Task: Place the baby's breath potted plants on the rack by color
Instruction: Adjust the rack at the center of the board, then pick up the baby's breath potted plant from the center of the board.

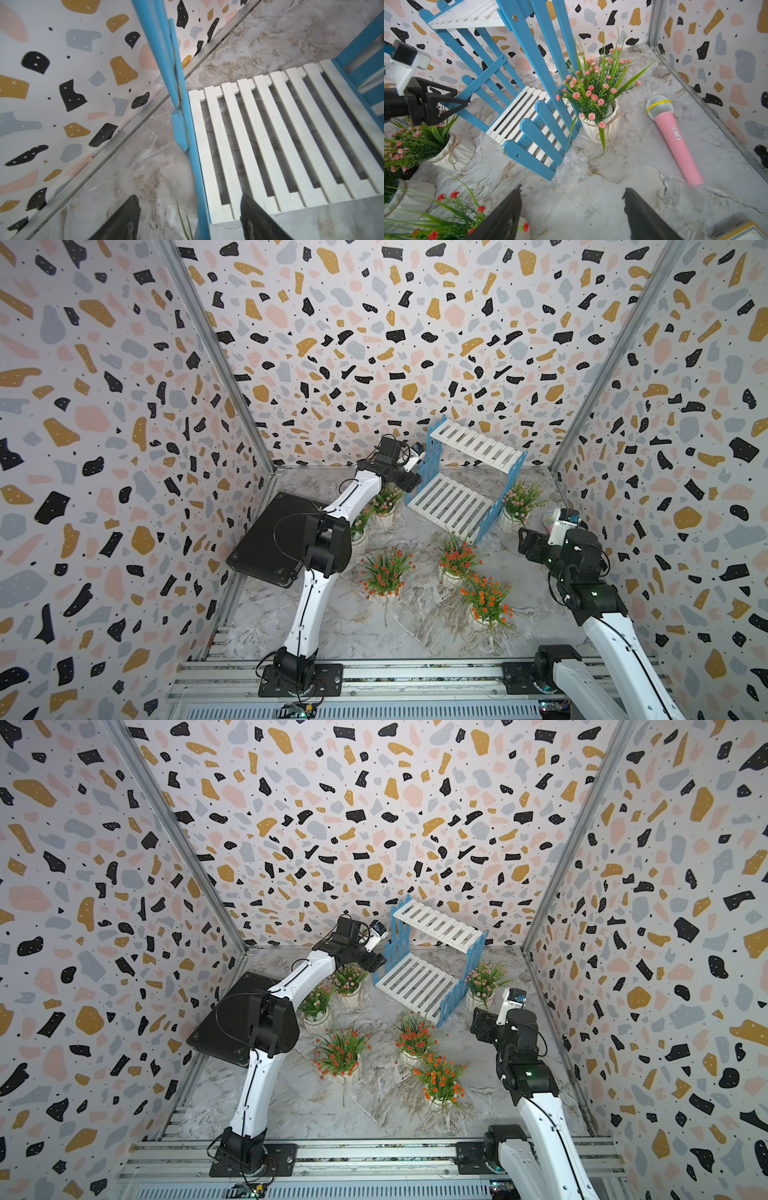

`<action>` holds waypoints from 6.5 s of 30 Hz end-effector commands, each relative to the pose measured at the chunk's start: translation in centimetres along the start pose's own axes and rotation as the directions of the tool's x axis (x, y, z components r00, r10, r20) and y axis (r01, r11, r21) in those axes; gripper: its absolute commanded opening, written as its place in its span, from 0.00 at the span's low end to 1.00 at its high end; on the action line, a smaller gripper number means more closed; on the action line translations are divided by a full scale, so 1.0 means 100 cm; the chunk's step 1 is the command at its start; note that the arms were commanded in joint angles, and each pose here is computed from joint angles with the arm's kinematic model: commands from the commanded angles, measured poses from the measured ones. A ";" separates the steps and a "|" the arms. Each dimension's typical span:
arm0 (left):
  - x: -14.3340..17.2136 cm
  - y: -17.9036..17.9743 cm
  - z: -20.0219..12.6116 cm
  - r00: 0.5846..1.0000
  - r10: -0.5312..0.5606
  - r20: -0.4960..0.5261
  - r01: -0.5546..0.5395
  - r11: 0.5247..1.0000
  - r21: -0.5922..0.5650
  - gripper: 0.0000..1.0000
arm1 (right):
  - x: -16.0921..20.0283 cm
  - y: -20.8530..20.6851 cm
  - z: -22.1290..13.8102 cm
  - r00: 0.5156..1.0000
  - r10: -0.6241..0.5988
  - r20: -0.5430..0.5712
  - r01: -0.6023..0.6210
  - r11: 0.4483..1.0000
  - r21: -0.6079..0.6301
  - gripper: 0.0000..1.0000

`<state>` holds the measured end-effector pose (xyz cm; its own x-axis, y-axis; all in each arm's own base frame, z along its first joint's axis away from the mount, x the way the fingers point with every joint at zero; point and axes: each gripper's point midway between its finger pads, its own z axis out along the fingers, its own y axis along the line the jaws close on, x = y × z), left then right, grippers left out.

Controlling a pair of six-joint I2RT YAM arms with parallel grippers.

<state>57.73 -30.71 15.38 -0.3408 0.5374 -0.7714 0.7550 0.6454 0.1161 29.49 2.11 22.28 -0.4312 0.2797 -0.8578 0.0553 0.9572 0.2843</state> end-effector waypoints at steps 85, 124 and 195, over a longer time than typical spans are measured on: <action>0.018 -0.157 -0.170 0.921 -0.388 -0.028 0.385 0.919 -0.080 0.89 | 0.009 0.053 -0.039 0.993 -0.042 -0.106 0.011 0.959 -0.282 0.87; 0.082 -0.062 -0.337 0.634 -0.724 0.271 0.766 0.637 -0.091 0.99 | 0.194 0.281 -0.052 0.781 -0.612 0.124 0.499 0.491 -0.714 1.00; 0.097 -0.074 -0.361 0.688 -0.640 0.343 0.707 0.698 -0.114 0.99 | 0.144 0.348 -0.034 0.834 -0.417 0.360 0.544 0.519 -0.659 0.72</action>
<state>28.70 -11.17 29.78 -0.5382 -0.2438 -0.8068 0.2266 0.8801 -0.4172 21.63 39.96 15.55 -0.1231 -0.2066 -0.9707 -0.8293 0.5586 -0.0137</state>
